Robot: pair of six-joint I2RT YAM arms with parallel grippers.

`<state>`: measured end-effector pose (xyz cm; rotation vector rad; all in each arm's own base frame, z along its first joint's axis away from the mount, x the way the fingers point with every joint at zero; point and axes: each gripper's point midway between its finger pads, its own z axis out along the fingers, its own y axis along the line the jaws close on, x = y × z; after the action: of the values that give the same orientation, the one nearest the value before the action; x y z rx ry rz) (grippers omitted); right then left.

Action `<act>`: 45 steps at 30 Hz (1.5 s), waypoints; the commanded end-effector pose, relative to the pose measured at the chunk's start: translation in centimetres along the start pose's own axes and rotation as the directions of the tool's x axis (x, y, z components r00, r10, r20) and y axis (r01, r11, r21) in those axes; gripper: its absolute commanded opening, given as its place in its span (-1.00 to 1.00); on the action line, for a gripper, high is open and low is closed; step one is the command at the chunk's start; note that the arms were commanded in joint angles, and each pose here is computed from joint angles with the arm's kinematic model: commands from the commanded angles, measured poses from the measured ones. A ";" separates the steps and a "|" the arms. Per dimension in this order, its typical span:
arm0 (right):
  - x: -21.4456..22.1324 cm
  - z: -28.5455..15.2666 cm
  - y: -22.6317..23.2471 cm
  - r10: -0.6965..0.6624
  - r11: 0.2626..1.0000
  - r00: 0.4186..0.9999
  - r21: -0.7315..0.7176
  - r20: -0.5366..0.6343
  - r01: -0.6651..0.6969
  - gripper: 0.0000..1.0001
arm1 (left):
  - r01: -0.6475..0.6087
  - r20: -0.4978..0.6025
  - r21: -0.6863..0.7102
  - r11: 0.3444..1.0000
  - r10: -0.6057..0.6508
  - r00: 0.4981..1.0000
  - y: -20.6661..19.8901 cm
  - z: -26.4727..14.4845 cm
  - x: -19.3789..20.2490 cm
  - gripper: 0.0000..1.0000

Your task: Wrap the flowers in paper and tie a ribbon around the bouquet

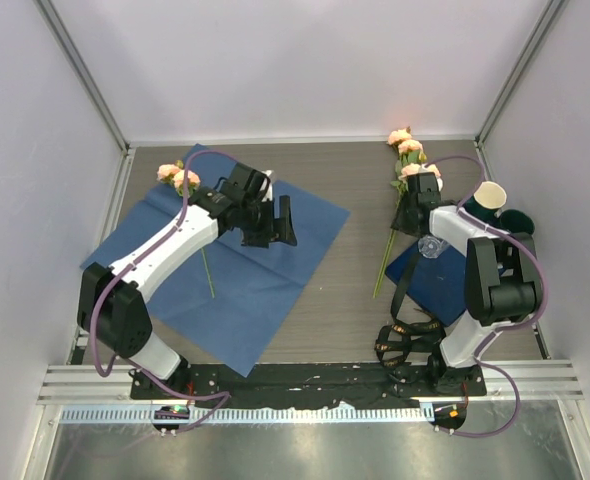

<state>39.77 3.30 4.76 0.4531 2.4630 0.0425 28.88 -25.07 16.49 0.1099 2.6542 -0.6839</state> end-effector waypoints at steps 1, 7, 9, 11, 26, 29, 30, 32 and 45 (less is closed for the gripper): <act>-2.4 -1.1 1.8 0.032 0.995 0.996 -0.095 0.080 -0.025 -0.15 | -0.001 0.055 0.063 0.998 -0.003 0.998 -1.7 -0.2 -1.3 0.57; -1.5 0.3 1.5 0.024 0.997 0.999 -0.073 0.043 -0.021 -0.52 | 0.000 0.056 0.077 0.997 -0.004 0.998 -2.3 -0.4 -1.2 0.57; -1.5 0.4 1.4 0.017 0.998 0.999 -0.067 0.047 -0.013 -0.58 | -0.003 0.061 0.075 0.997 -0.002 0.998 -2.4 -0.5 -1.2 0.57; -1.7 0.4 1.2 0.012 0.998 0.999 -0.060 0.053 -0.009 -0.60 | -0.004 0.056 0.071 0.997 0.000 0.998 -2.4 -0.6 -1.1 0.57; -1.8 1.3 1.4 0.015 0.997 0.999 -0.076 0.051 -0.011 -0.62 | -0.013 0.068 0.083 0.996 0.007 0.998 -3.0 -1.3 -1.2 0.57; -2.1 1.4 1.5 0.014 0.997 0.998 -0.081 0.055 -0.010 -0.62 | -0.012 0.079 0.085 0.996 0.005 0.997 -3.1 -1.7 -1.2 0.58; -2.1 1.5 1.5 0.017 0.996 0.998 -0.084 0.055 -0.012 -0.62 | -0.013 0.081 0.087 0.996 0.006 0.997 -3.1 -1.8 -1.2 0.58; -2.0 1.5 1.6 0.027 0.995 0.998 -0.093 0.050 -0.022 -0.57 | -0.014 0.080 0.086 0.996 0.007 0.997 -3.1 -1.8 -1.2 0.59; -4.5 -1.1 0.9 0.017 0.997 0.991 -0.074 0.136 -0.007 -1.00 | 0.006 0.068 0.134 0.991 -0.015 0.998 -4.0 -1.1 -1.3 0.60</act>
<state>41.23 3.87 3.74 0.4505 2.4436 0.1429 28.49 -26.88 17.69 0.1028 2.6177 -0.7702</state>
